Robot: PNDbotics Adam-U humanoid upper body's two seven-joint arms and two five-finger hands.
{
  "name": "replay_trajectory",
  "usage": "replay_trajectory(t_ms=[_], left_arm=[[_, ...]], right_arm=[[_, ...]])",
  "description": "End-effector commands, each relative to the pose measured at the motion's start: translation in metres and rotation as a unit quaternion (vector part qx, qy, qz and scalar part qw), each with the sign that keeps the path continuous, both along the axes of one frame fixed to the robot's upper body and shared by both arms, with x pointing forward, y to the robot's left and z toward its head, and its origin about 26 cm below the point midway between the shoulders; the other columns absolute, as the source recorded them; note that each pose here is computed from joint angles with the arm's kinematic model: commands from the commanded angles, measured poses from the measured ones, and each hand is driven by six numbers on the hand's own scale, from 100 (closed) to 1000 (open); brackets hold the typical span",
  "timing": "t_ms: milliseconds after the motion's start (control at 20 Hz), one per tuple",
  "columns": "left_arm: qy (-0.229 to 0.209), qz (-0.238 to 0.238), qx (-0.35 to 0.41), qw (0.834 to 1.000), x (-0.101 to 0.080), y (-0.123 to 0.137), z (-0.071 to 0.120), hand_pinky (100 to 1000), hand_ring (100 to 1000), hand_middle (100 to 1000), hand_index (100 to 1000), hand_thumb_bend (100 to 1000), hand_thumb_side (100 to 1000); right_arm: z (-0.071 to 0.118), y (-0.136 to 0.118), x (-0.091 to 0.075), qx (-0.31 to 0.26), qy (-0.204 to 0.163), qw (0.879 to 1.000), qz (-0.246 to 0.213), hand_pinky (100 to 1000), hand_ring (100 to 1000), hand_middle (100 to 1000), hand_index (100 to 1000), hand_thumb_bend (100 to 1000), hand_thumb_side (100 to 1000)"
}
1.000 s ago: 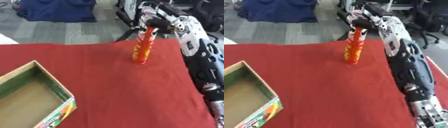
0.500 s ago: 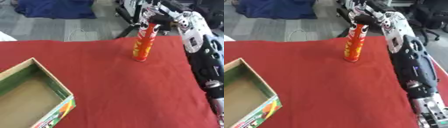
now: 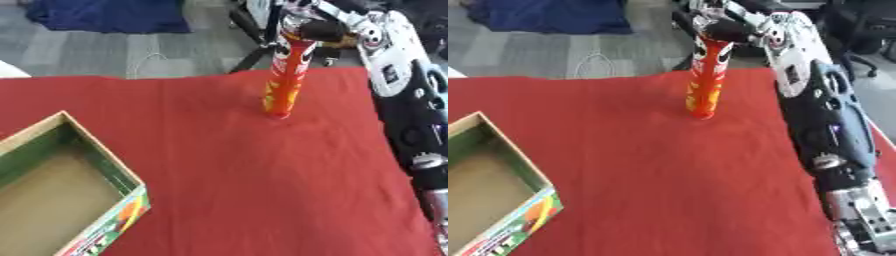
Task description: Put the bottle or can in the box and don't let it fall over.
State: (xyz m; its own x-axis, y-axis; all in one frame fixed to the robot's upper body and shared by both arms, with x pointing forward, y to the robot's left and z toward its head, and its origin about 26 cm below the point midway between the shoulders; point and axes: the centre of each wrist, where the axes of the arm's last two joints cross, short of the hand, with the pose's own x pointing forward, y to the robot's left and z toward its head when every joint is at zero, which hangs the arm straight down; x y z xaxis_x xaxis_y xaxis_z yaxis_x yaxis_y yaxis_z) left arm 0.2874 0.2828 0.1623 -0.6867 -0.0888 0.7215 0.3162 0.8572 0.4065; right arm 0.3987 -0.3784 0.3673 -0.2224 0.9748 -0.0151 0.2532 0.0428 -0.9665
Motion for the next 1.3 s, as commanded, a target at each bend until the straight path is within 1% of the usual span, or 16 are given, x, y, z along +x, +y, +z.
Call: replay_trajectory(t_ms=[50, 250, 450, 600, 900, 1150, 1300], left_arm=[[-0.014, -0.001, 0.006, 1.000, -0.001, 0.000, 0.009, 365, 866, 658, 695, 100, 698], [-0.012, 0.000, 0.007, 1.000, -0.002, 0.000, 0.008, 365, 867, 658, 695, 100, 699], [-0.011, 0.000, 0.008, 1.000, -0.001, 0.000, 0.008, 365, 867, 658, 694, 100, 700], [-0.011, 0.000, 0.009, 1.000, -0.001, 0.000, 0.008, 365, 868, 658, 694, 100, 700], [-0.009, 0.000, 0.012, 1.000, -0.002, 0.000, 0.008, 365, 869, 659, 694, 100, 701], [-0.008, 0.001, 0.014, 1.000, -0.002, 0.001, 0.008, 365, 869, 659, 694, 100, 700], [-0.008, 0.002, 0.014, 1.000, -0.002, 0.001, 0.007, 365, 870, 659, 694, 100, 701]], right_arm=[[-0.002, 0.002, 0.001, -0.008, 0.011, 1.000, 0.005, 872, 933, 900, 984, 100, 1000], [-0.002, 0.001, 0.001, -0.008, -0.001, 1.000, 0.004, 886, 953, 906, 990, 100, 1000], [0.004, 0.003, -0.003, 0.003, -0.028, 0.999, 0.015, 895, 969, 916, 998, 100, 1000], [0.010, 0.004, -0.006, 0.010, -0.041, 0.999, 0.021, 905, 978, 919, 1000, 100, 1000], [0.020, 0.003, -0.010, 0.022, -0.050, 0.998, 0.027, 910, 983, 921, 1000, 100, 1000], [0.023, 0.002, -0.012, 0.024, -0.045, 0.998, 0.026, 903, 981, 920, 1000, 100, 1000], [0.026, 0.001, -0.014, 0.024, -0.048, 0.998, 0.025, 898, 981, 921, 1000, 100, 1000]])
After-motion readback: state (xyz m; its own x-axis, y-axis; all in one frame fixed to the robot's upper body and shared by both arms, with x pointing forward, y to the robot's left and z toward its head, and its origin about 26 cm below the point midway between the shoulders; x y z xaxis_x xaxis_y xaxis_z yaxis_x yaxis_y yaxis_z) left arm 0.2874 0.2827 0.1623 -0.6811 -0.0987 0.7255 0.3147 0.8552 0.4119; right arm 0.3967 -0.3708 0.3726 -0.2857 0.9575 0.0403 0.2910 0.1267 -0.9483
